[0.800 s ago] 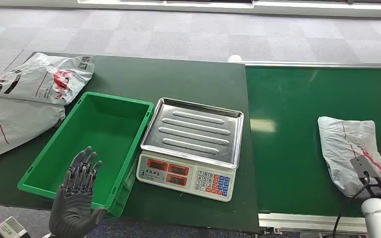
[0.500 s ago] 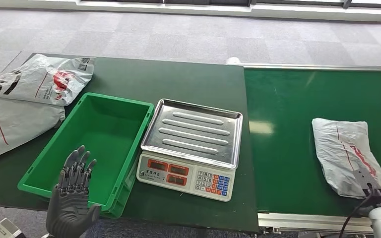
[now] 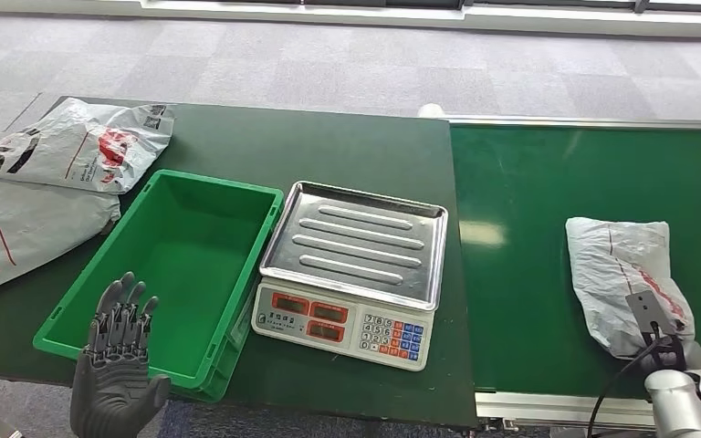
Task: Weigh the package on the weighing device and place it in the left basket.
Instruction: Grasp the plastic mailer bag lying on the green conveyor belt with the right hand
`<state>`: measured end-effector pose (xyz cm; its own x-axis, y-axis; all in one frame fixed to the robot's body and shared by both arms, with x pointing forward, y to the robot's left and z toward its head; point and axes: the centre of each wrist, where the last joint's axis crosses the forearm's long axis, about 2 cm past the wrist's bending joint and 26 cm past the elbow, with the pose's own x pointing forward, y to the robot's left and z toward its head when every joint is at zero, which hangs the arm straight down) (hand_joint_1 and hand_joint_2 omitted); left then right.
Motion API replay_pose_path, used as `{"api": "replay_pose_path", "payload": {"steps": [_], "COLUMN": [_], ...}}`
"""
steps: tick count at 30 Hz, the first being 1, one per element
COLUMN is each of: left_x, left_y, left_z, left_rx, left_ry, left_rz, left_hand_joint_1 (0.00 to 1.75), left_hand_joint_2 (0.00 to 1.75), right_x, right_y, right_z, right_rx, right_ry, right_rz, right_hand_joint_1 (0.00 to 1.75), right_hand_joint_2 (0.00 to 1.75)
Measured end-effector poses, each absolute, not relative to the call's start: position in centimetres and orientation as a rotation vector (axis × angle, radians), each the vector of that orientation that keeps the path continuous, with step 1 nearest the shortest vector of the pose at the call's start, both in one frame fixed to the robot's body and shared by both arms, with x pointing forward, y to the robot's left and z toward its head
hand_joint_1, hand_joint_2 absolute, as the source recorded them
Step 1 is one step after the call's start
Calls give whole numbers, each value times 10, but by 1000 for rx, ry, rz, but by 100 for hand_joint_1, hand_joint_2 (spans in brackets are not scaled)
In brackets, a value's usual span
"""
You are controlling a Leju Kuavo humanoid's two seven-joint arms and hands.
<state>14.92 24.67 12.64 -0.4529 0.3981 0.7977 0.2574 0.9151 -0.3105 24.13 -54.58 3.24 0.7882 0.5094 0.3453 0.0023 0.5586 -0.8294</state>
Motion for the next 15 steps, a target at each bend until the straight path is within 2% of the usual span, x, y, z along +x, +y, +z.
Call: {"api": "replay_pose_path", "payload": {"steps": [15], "left_x": [145], "left_y": [247], "left_z": [126], "left_rx": [-459], "left_ry": [-2056], "left_rz": [172], "left_hand_joint_1": [0], "left_hand_joint_2": [175], "right_x": [277], "right_y": [-524], "right_z": [74], "right_rx": [-1147], "right_ry": [-804], "right_rz": [387], "right_hand_joint_1": [0], "right_hand_joint_2": [175]}}
